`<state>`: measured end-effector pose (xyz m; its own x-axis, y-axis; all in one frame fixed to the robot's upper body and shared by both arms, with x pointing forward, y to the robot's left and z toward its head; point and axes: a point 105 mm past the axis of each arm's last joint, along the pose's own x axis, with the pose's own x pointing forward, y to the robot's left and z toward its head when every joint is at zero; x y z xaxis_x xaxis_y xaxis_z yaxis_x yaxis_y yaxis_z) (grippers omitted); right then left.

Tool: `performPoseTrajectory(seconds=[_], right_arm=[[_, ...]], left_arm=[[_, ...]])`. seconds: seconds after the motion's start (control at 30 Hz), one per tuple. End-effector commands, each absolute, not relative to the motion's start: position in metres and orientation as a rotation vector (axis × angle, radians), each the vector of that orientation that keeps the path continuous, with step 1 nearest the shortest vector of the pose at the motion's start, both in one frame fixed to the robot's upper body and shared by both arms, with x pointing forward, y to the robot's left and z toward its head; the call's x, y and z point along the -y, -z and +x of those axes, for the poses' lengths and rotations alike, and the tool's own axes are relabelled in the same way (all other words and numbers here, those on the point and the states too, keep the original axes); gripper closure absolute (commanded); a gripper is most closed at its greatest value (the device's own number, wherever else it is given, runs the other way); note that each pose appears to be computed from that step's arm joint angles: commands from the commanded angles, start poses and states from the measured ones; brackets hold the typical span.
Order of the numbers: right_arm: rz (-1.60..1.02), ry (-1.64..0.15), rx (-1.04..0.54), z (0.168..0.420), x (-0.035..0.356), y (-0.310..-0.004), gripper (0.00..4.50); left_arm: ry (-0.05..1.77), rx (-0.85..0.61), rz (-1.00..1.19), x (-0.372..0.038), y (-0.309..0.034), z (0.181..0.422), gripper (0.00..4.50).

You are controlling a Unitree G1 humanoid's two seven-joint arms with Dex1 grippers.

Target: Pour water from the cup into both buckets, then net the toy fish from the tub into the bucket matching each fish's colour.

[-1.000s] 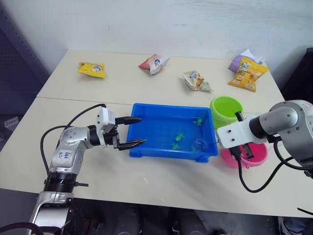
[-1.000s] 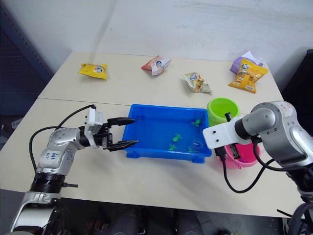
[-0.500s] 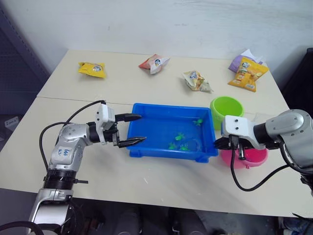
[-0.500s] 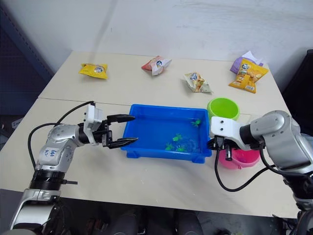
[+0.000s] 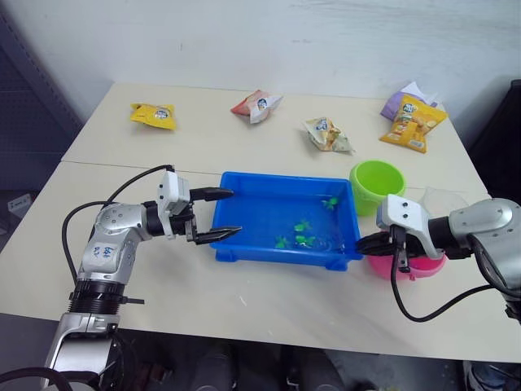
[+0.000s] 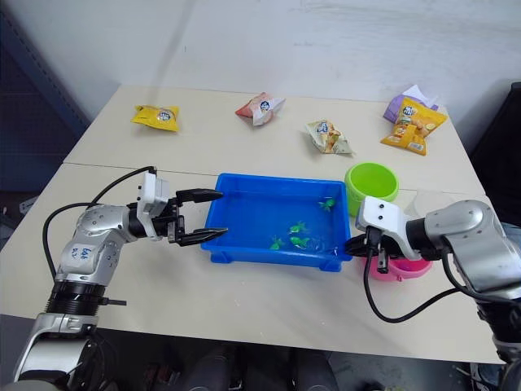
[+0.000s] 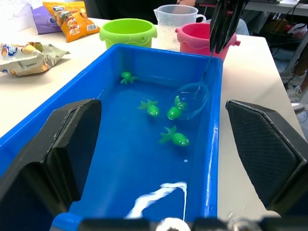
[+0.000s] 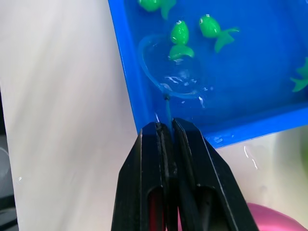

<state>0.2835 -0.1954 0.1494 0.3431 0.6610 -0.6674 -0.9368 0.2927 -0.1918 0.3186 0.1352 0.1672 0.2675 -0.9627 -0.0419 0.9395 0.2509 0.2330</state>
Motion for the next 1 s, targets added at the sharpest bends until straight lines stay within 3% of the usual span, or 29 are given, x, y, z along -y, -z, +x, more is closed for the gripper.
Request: performPoseTrajectory(seconds=[0.03,0.5,1.0], right_arm=[[-0.617,-1.133,-0.424,0.285,0.196,-0.161,4.50],[-0.664,-1.074,-0.439,0.294,0.196,-0.152,4.50],[-0.611,-1.073,-0.337,0.311,0.146,-0.149,4.50]], left_arm=[[1.298,0.151,0.254,-0.136,-0.177,0.318,0.04],[1.289,0.152,0.255,-0.137,-0.178,0.320,0.04],[1.256,0.122,0.260,-0.150,-0.171,0.323,0.04]])
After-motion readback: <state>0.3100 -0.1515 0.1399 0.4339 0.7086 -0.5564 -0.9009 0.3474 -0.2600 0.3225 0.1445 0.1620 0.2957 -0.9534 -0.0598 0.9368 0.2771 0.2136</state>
